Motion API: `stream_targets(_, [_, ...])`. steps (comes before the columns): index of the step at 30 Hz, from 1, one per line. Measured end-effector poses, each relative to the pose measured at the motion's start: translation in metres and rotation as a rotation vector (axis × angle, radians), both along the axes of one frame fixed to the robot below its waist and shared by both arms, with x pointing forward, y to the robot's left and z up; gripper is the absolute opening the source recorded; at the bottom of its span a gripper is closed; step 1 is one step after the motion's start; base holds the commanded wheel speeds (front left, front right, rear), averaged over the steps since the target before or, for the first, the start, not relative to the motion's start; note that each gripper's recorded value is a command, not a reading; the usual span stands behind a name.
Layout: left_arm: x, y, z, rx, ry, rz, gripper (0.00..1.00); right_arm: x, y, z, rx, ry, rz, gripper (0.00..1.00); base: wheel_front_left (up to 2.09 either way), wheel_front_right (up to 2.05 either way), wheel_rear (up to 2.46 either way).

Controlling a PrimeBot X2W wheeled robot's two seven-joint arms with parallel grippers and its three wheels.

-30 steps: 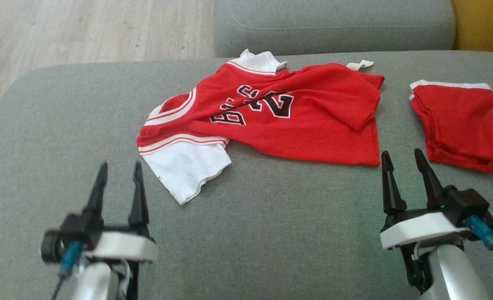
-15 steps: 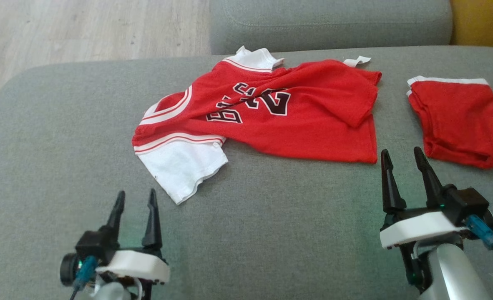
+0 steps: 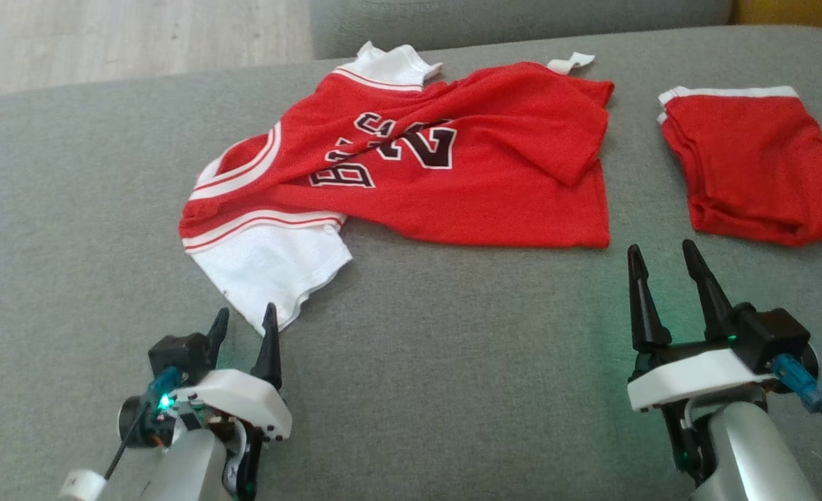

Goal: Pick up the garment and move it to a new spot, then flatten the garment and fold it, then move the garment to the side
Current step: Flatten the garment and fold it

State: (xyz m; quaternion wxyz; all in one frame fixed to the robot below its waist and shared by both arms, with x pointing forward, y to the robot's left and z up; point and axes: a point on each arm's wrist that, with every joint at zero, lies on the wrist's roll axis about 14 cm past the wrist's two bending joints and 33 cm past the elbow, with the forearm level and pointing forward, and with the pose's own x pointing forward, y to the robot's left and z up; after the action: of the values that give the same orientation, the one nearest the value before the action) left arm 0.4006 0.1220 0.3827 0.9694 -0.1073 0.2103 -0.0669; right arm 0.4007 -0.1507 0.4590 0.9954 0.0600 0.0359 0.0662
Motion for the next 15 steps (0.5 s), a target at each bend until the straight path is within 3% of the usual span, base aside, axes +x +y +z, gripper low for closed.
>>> stream_targets(10, [0.008, -0.014, -0.018, 0.005, 0.095, -0.057, 1.00, 0.002, -0.011, 0.000, 0.006, 0.000, -0.034, 1.00, 0.00, 0.00, 0.00])
stream_targets(11, [0.008, -0.016, -0.018, 0.000, 0.096, -0.061, 0.49, 0.002, -0.012, 0.001, 0.009, -0.001, -0.035, 1.00, 0.00, 0.00, 0.00])
stream_targets(12, [0.007, -0.017, -0.018, -0.005, 0.097, -0.065, 0.05, 0.001, -0.012, 0.001, 0.010, -0.002, -0.037, 1.00, 0.00, 0.00, 0.00])
stream_targets(13, [0.007, -0.017, -0.018, -0.006, 0.098, -0.066, 0.00, 0.001, -0.012, 0.001, 0.010, -0.003, -0.038, 1.00, 0.00, 0.00, 0.00])
stream_targets(15, [0.008, -0.018, -0.014, -0.018, 0.072, -0.066, 0.00, 0.001, -0.013, 0.002, 0.010, -0.003, -0.039, 1.00, 0.00, 0.00, 0.00])
